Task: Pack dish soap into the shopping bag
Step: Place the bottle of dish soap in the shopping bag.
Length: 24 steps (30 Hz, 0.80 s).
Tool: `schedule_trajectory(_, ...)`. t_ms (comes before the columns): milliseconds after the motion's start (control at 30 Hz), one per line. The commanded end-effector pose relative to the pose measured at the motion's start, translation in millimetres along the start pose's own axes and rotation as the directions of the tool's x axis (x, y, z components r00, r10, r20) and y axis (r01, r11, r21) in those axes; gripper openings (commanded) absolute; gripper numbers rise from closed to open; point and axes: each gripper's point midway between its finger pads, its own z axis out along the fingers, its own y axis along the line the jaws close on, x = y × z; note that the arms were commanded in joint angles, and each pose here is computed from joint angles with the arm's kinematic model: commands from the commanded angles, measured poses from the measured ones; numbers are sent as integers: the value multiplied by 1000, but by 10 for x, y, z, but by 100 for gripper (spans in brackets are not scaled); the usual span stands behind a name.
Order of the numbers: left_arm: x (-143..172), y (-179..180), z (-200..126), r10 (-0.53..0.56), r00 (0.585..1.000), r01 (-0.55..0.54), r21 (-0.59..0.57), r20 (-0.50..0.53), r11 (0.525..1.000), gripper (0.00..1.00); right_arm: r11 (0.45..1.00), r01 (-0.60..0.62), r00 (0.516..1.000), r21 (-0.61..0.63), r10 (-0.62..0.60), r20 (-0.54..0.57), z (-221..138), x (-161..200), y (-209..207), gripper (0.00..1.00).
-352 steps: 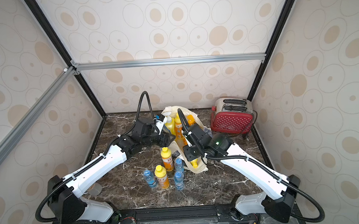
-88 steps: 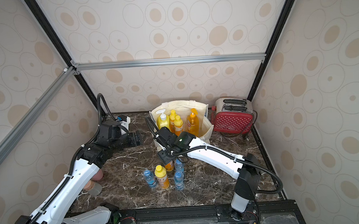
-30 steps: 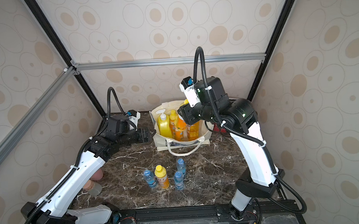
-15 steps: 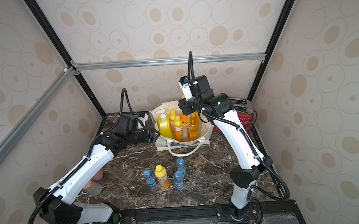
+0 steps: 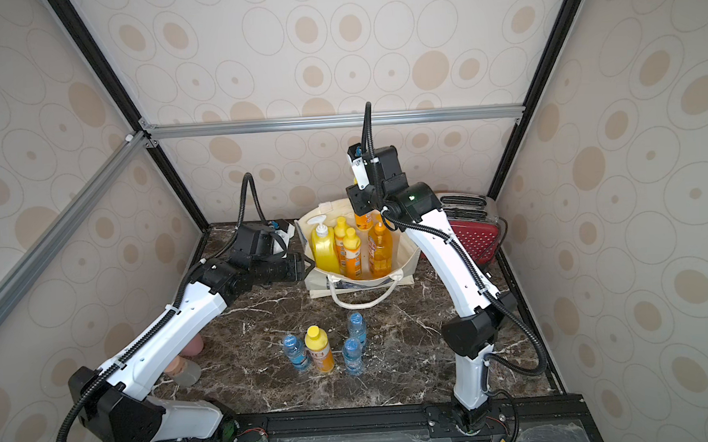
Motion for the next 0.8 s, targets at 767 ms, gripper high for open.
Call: schedule_trajectory(767,-49,-53,15,16,1000,-16,12,-4,1000,40,994,-105,994,-31,104,-22,794,497,-88,16)
